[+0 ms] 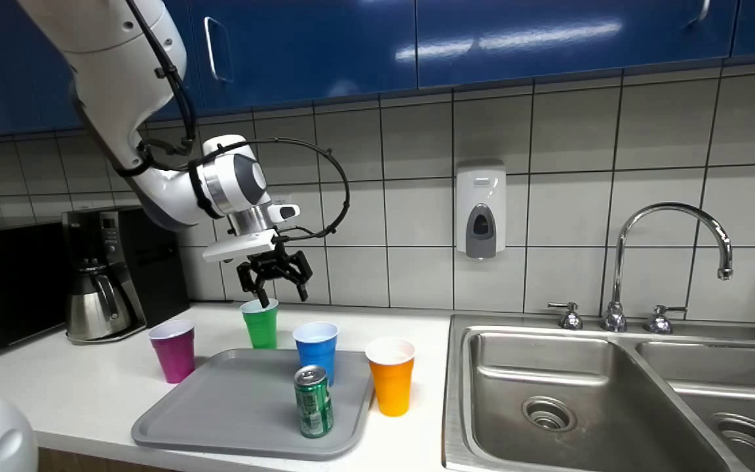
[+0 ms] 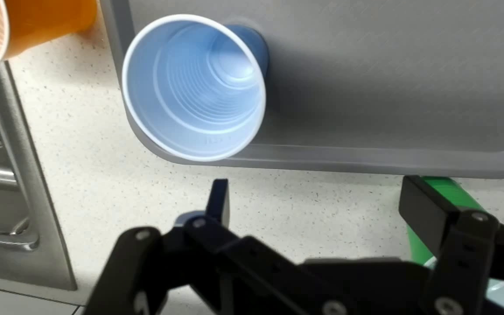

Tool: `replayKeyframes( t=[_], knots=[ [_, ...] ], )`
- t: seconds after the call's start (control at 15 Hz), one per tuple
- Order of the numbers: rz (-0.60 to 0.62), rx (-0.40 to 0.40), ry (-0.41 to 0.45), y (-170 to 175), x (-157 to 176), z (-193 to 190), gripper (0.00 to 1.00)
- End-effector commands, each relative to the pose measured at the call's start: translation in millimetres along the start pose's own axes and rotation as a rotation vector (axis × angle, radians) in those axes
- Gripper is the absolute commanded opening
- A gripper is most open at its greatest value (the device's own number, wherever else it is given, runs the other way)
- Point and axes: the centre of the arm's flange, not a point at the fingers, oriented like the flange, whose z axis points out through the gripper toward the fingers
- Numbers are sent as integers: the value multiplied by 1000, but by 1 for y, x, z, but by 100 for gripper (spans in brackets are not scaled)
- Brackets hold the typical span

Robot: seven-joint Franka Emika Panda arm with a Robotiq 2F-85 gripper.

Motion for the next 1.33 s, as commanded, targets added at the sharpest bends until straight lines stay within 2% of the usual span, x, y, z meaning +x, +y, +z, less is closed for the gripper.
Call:
replayKeyframes(
  t=[0.0,0.6,0.67,1.27],
  knots=[
    [43,27,3,-10,13,-9,100],
    [65,42,9,-26,33,-3,100],
    [39,46,17,-20,22,-2,100],
    [46,46,15,-22,27,2,100]
  ],
)
